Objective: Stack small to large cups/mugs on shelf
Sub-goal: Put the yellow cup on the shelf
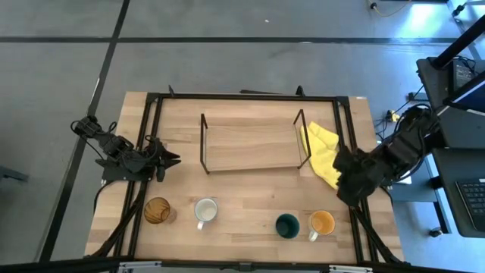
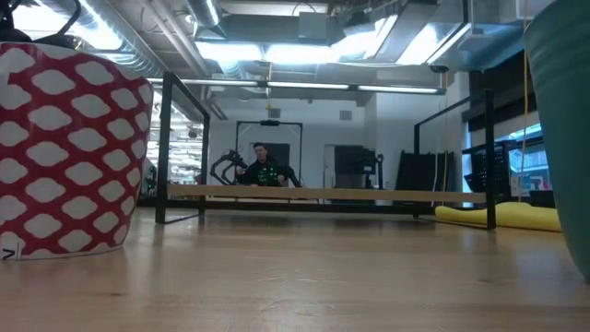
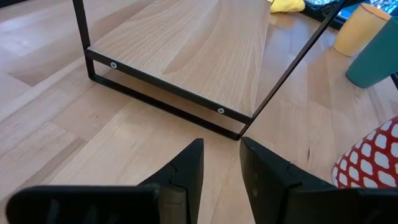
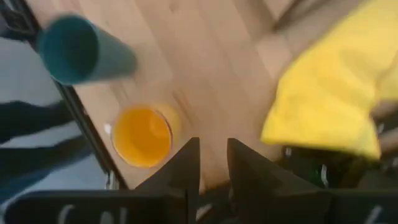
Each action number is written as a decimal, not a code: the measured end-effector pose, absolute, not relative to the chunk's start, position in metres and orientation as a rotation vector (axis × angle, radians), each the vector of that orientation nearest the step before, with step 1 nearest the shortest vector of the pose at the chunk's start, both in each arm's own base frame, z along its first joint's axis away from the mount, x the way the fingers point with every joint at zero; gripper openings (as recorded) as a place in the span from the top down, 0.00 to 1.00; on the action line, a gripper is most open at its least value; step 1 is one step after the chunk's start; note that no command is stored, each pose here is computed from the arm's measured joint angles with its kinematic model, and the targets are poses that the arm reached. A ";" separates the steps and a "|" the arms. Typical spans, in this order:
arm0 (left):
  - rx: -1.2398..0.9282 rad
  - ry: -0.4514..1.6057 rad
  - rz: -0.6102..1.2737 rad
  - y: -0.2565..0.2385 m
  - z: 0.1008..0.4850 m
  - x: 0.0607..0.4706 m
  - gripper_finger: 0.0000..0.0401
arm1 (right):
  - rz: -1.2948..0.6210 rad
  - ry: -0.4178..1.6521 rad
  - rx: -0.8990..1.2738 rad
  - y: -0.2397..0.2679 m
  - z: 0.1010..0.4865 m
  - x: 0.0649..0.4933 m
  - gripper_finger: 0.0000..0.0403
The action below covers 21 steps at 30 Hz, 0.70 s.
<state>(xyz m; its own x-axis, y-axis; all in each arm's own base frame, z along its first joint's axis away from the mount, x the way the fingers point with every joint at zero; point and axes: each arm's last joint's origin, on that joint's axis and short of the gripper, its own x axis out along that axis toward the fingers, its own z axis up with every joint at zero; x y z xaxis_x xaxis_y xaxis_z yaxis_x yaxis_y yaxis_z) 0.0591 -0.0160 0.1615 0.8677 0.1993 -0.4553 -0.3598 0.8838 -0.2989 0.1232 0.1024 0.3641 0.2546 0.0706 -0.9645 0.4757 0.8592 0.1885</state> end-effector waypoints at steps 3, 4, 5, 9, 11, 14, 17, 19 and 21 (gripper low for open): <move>-0.388 0.429 0.300 -0.016 0.162 0.059 0.75 | -0.330 1.399 0.467 0.110 0.343 0.130 0.79; -0.388 0.428 0.300 -0.016 0.162 0.059 0.75 | -0.337 1.408 0.458 0.113 0.337 0.132 0.79; -0.388 0.429 0.300 -0.016 0.162 0.059 0.75 | -0.340 1.413 0.453 0.114 0.335 0.133 0.79; -0.388 0.429 0.300 -0.016 0.162 0.059 0.75 | -0.342 1.420 0.439 0.121 0.320 0.139 0.79; -0.388 0.428 0.300 -0.016 0.162 0.059 0.75 | -0.337 1.416 0.444 0.123 0.313 0.141 0.77; -0.388 0.429 0.300 -0.016 0.162 0.059 0.75 | -0.338 1.403 0.471 0.124 0.308 0.142 0.70; -0.388 0.429 0.300 -0.016 0.162 0.059 0.75 | -0.345 1.400 0.475 0.125 0.300 0.144 0.61; -0.388 0.428 0.300 -0.016 0.162 0.059 0.75 | -0.351 1.380 0.487 0.126 0.297 0.145 0.55; -0.388 0.429 0.300 -0.016 0.162 0.059 0.75 | -0.378 1.389 0.486 0.126 0.291 0.145 0.50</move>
